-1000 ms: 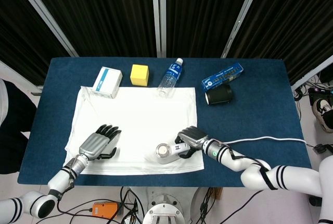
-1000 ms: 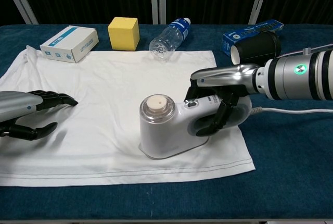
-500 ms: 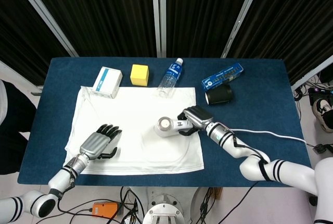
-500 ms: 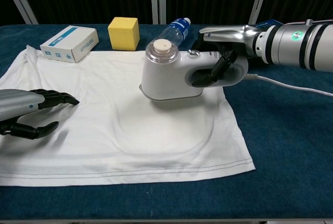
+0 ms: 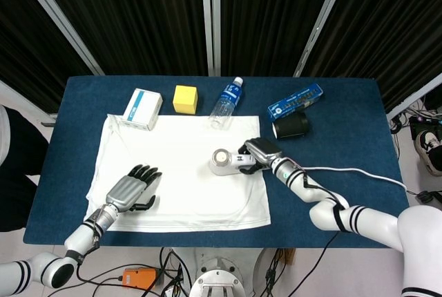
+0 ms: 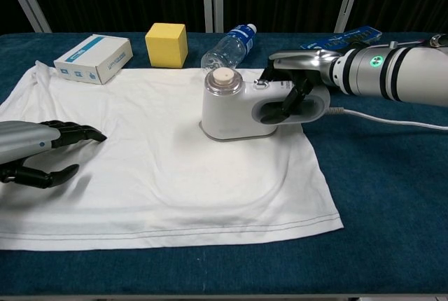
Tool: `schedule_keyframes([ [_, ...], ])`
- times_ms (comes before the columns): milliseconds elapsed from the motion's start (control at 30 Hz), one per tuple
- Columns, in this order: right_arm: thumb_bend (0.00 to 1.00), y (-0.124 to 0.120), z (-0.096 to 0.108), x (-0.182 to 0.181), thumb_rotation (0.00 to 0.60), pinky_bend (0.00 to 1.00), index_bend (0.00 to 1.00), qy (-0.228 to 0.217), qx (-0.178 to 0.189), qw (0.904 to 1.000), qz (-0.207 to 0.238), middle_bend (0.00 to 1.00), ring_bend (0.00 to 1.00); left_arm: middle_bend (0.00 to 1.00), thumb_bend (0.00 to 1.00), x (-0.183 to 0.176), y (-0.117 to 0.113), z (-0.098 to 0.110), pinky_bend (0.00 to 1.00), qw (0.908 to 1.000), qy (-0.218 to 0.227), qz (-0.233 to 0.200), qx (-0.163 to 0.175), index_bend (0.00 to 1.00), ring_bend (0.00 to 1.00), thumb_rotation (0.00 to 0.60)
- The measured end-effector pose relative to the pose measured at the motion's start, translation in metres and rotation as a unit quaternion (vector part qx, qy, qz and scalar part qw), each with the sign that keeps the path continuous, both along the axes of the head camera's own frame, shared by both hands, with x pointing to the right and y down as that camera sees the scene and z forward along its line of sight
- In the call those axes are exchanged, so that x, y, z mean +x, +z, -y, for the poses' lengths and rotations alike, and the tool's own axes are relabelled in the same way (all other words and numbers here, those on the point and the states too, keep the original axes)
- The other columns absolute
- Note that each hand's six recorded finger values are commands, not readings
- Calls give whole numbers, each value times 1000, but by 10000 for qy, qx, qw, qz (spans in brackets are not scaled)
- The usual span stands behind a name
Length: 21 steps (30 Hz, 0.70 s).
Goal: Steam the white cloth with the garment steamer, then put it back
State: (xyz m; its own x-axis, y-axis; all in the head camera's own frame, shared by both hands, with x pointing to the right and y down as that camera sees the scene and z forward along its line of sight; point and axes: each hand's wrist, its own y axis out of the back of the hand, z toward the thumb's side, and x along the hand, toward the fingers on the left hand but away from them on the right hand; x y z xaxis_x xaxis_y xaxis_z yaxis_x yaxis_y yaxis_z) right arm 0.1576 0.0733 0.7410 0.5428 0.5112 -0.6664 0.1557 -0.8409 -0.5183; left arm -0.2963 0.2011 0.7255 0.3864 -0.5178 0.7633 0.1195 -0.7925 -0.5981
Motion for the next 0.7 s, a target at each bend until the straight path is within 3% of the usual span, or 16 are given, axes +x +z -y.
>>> schedule_keyframes([
  [533,702,-40,-87,26,600,616,998,-1098,-394,9927,304,904,939,29,441,5,0,1,0,10000,68,-9,-4,0,0,183],
  [700,701,-54,-80,35,600,616,998,-895,-186,9947,476,904,939,28,442,5,-4,4,0,10000,55,-15,67,0,0,185],
])
